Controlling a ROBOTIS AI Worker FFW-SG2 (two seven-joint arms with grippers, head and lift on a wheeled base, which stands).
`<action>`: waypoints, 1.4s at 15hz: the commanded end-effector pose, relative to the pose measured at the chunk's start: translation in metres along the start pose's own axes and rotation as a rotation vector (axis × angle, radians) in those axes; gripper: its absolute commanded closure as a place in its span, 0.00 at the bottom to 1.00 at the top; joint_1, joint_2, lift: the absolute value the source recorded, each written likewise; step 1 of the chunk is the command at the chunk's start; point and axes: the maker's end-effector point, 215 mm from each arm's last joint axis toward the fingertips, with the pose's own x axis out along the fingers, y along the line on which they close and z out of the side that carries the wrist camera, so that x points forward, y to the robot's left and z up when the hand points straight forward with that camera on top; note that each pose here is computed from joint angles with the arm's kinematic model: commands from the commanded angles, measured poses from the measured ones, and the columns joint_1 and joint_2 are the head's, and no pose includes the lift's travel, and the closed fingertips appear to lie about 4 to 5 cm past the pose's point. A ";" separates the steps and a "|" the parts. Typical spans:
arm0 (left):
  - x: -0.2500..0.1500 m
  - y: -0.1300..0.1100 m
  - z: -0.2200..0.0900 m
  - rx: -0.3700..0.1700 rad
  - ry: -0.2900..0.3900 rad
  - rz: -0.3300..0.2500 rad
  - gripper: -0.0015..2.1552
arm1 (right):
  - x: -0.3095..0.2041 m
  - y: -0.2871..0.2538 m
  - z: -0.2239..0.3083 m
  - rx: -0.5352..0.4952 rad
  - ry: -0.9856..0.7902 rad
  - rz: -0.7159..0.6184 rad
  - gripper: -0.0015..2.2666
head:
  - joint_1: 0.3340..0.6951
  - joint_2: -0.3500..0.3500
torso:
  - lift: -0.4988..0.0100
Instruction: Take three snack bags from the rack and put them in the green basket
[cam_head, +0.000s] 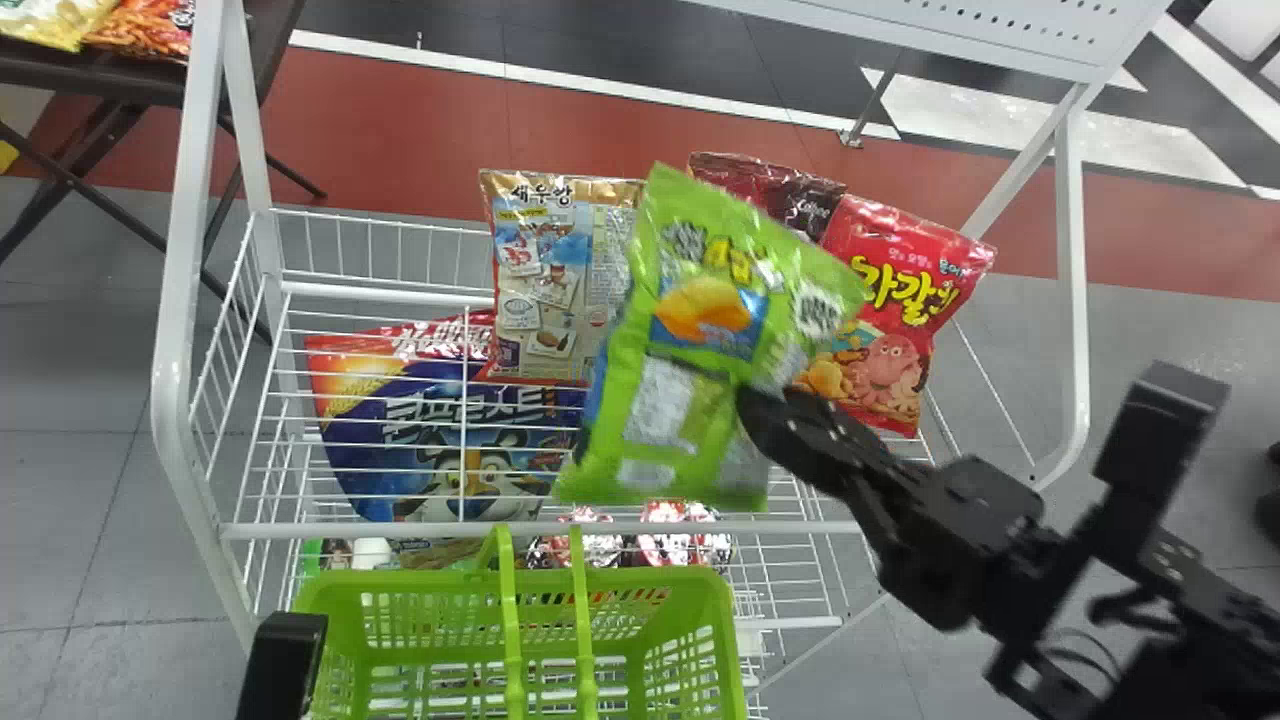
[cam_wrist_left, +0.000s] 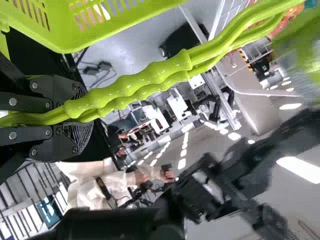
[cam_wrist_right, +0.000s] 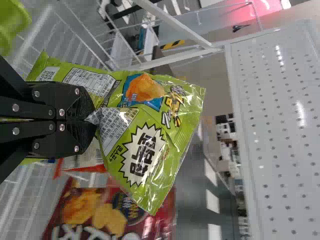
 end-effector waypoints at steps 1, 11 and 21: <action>-0.001 0.002 0.001 0.007 -0.009 0.008 0.59 | -0.031 -0.020 -0.043 0.134 0.146 -0.057 0.94 | 1.00 0.00 | 0.97; -0.002 0.009 -0.011 -0.054 0.022 0.042 0.59 | -0.011 0.048 -0.200 0.378 0.498 0.130 0.93 | 1.00 0.00 | 0.97; -0.004 0.008 -0.014 -0.067 0.027 0.048 0.59 | -0.015 0.092 -0.293 0.360 0.784 0.169 0.00 | 1.00 0.00 | 0.97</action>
